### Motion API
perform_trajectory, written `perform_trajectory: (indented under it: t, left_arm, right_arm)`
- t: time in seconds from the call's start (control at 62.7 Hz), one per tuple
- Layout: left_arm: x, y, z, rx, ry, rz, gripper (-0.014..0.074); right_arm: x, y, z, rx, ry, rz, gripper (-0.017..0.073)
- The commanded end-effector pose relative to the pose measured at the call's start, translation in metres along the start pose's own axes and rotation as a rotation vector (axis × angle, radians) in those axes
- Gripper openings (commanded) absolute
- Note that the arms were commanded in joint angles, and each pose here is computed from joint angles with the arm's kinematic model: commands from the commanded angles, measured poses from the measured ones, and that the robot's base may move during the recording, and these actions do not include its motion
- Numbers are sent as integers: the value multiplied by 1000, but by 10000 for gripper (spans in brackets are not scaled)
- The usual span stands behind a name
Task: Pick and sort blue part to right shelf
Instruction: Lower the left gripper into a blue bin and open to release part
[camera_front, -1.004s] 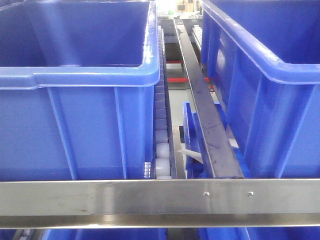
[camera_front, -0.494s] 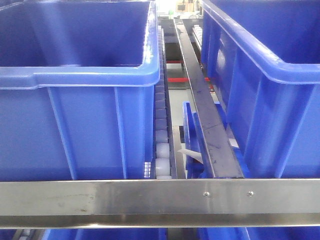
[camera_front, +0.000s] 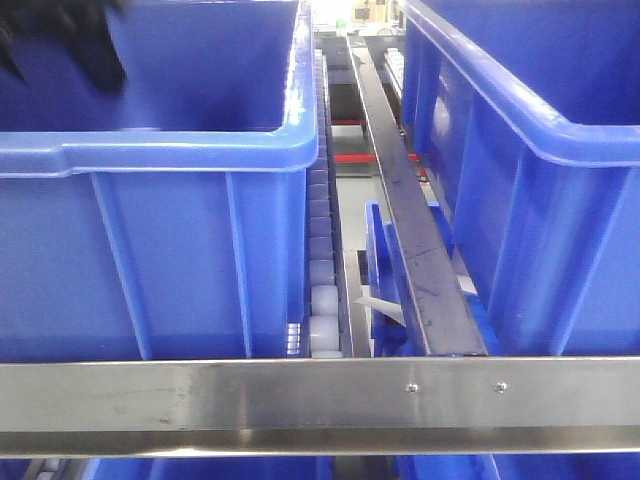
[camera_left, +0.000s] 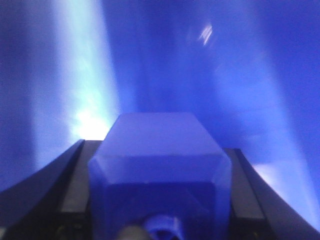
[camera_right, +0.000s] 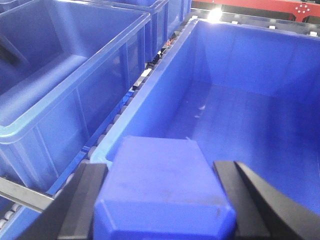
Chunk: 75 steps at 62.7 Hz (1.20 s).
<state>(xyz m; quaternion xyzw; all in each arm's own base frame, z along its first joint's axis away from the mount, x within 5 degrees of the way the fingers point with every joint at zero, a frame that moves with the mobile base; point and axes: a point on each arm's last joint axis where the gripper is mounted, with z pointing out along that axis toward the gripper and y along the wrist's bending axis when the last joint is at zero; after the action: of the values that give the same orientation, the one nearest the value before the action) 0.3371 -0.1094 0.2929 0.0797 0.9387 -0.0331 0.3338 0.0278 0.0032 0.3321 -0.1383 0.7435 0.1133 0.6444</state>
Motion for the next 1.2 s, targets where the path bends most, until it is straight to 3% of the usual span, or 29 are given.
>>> perform_trajectory:
  t: [0.0, 0.175, 0.335, 0.574, 0.685, 0.893, 1.036, 1.179]
  left_arm:
    - [-16, -1, 0, 18, -86, -20, 334]
    - [-5, 2, 38, -3, 12, -21, 334]
    - [-2, 1, 51, -7, 38, -14, 351]
    - [-2, 1, 52, -6, 43, -18, 609]
    - [-9, 1, 46, -9, 47, -26, 678]
    - [-24, 0, -4, 7, -29, -40, 650]
    - [-23, -1, -69, 46, -186, -26, 549]
    - [-2, 4, -125, 81, -339, -25, 418]
  right_arm:
    - [-17, 1, -2, -7, -113, -18, 341]
    - [-17, 1, -2, -7, -113, -18, 341]
    - [-17, 1, -2, -7, -113, -18, 341]
    - [-17, 1, -2, -6, -109, -18, 341]
    - [-17, 1, -2, -6, -108, -18, 341]
    - [-16, 0, -2, -6, -105, -18, 341]
    - [-16, 0, -2, -5, -101, -18, 341]
    - [-15, 0, -2, -4, -94, -17, 341]
